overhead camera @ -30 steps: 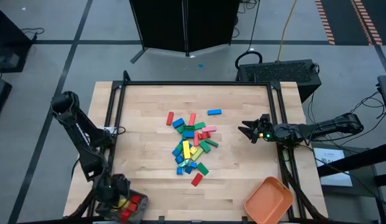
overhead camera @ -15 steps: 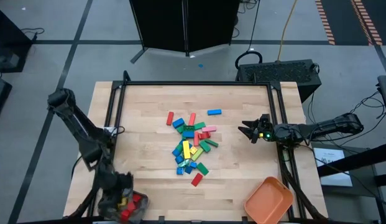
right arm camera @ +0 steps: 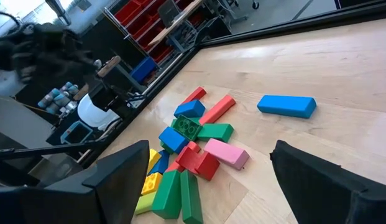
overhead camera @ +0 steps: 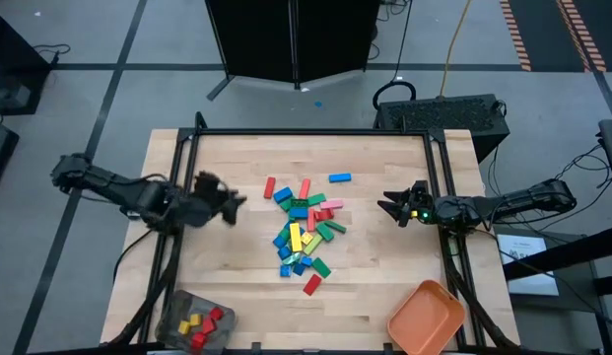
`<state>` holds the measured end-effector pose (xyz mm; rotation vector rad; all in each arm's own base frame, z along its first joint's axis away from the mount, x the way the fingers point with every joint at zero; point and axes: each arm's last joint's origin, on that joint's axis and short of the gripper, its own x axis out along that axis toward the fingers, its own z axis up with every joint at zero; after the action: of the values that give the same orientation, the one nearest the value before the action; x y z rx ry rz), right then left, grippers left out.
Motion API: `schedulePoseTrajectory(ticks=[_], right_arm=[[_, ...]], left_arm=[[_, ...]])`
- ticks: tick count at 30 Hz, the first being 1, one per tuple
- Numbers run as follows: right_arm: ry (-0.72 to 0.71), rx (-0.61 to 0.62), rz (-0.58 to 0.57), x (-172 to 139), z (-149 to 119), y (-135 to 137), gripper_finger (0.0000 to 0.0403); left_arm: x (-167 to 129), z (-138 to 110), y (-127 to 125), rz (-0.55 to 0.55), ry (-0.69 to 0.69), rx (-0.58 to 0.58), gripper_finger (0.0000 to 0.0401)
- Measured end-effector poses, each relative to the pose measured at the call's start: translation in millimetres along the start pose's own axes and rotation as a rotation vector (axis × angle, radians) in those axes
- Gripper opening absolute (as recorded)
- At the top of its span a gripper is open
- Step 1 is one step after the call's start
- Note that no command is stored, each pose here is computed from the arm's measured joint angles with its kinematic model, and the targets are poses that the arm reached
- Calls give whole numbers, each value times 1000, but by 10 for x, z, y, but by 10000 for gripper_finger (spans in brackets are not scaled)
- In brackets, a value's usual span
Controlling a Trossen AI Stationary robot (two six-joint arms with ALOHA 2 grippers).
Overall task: Sort blocks by size
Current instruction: Put the red rectangular block into the orange bin
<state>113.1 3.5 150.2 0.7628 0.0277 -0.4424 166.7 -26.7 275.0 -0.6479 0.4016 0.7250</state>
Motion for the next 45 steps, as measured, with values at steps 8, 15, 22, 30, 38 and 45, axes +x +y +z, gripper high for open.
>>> schedulePoseTrajectory(ticks=[8, 15, 22, 30, 38, 45], right_arm=[[0, -24, 0, 0, 0, -1, 329], [1, -26, -1, 0, -1, 0, 329], [3, -28, -2, 0, -2, -2, 329], [5, -30, -4, 0, -3, -3, 329], [5, -30, -3, -1, -3, -3, 329], [5, -30, -4, -1, -3, -3, 329]], left_arm=[[834, 130, 117, 320, -24, -38, 199], [1562, 3, 182, 344, 93, -69, 199], [1946, -195, 294, 385, 174, -75, 199], [2191, -329, 422, 396, 267, -72, 199], [2237, -369, 478, 390, 339, -41, 186], [2220, -391, 486, 375, 398, 31, 89]])
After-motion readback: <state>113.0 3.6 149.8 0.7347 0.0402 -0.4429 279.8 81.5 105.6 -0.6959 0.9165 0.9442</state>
